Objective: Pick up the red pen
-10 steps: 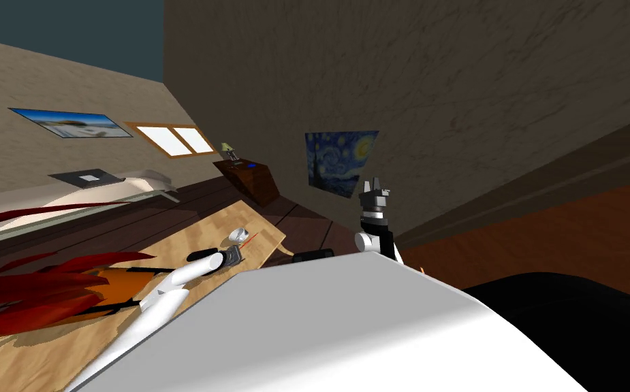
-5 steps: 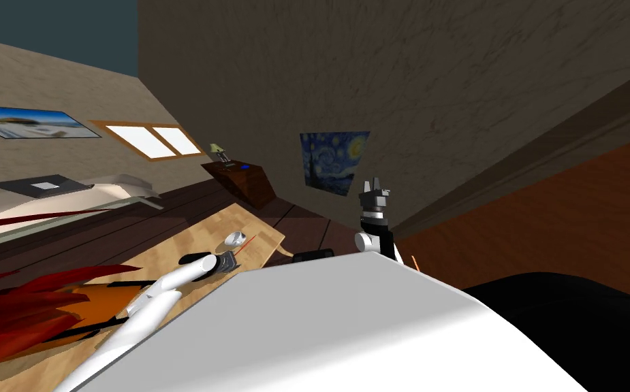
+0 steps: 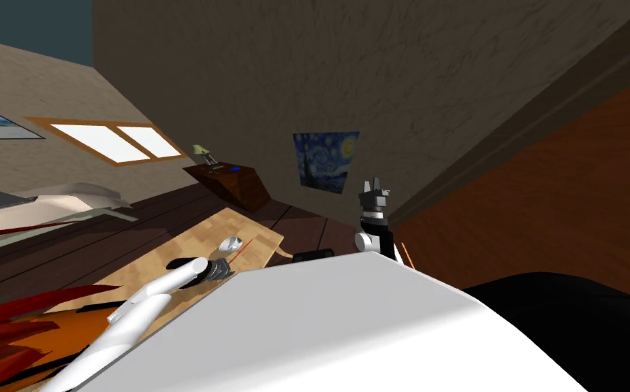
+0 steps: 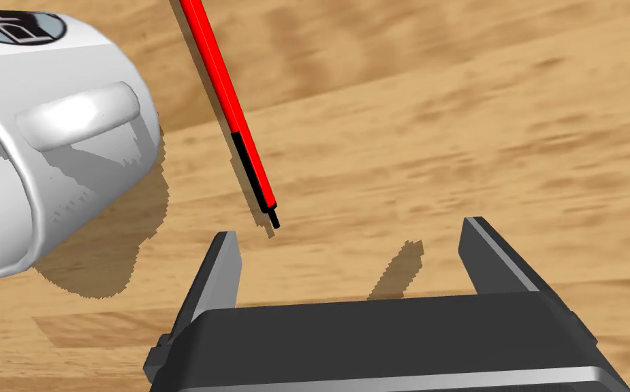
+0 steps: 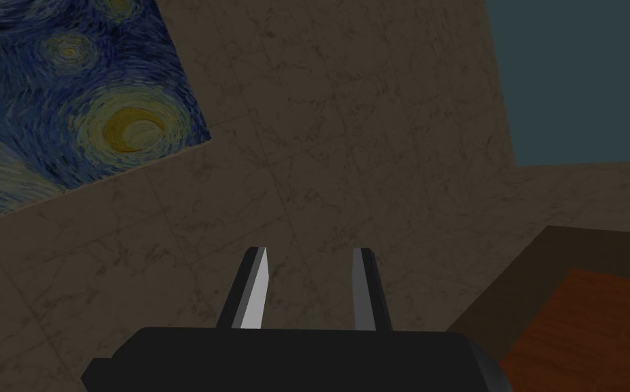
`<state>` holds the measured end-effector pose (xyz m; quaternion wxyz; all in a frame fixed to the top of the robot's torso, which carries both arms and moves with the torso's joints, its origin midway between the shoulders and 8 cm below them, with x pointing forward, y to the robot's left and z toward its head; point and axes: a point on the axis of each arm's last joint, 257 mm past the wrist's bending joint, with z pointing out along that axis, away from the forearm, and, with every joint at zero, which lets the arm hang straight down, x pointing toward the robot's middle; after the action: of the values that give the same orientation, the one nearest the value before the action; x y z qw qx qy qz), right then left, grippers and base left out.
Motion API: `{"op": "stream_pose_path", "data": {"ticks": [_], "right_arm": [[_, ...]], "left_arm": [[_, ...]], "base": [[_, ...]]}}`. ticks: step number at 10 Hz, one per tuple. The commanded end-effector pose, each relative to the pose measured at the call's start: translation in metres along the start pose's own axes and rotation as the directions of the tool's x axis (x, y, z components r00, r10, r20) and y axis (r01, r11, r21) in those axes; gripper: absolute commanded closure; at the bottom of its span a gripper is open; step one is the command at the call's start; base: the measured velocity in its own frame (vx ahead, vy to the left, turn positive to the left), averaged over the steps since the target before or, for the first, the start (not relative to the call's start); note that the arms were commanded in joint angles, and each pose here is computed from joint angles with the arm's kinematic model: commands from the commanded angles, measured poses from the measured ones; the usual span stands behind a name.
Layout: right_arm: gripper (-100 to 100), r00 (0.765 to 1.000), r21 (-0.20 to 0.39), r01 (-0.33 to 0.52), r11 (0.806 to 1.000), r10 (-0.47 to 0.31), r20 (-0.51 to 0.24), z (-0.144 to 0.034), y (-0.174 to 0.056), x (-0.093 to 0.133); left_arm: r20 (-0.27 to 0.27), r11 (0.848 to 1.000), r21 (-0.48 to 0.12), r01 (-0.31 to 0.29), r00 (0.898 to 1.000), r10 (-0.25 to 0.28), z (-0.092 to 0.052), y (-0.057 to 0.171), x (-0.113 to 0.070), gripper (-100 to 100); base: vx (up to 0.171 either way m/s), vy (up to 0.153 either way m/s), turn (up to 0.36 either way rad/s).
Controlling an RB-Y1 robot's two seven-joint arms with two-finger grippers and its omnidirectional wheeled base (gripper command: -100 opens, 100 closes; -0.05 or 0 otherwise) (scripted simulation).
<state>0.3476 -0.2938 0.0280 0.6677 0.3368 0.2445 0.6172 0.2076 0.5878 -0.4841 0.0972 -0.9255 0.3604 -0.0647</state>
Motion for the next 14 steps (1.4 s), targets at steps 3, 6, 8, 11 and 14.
{"op": "stream_pose_path", "data": {"ticks": [3,6,8,11,14], "right_arm": [[0,1.000,0.000,0.000,1.000,0.000,0.000,0.000,0.000,0.000],[0,1.000,0.000,0.000,1.000,0.000,0.000,0.000,0.000,0.000],[0,1.000,0.000,0.000,1.000,0.000,0.000,0.000,0.000,0.000],[0,1.000,0.000,0.000,1.000,0.000,0.000,0.000,0.000,0.000],[0,1.000,0.000,0.000,1.000,0.000,0.000,0.000,0.000,0.000]], "left_arm": [[0.035,0.989,-0.075,0.126,0.992,-0.124,-0.003,0.009,-0.027,-100],[0.078,0.971,-0.119,0.210,0.976,-0.202,-0.002,0.022,-0.051,-100],[0.101,0.951,-0.148,0.271,0.961,-0.258,-0.004,0.030,-0.064,-100],[0.142,0.908,-0.191,0.373,0.926,-0.351,-0.008,0.044,-0.083,-100],[0.188,0.848,-0.228,0.479,0.876,-0.445,-0.014,0.059,-0.102,-100]], "base": [[-0.026,0.041,-0.223],[-0.021,0.032,-0.161],[-0.024,0.019,-0.163],[-0.023,0.040,-0.175],[-0.033,0.068,-0.255]]}}
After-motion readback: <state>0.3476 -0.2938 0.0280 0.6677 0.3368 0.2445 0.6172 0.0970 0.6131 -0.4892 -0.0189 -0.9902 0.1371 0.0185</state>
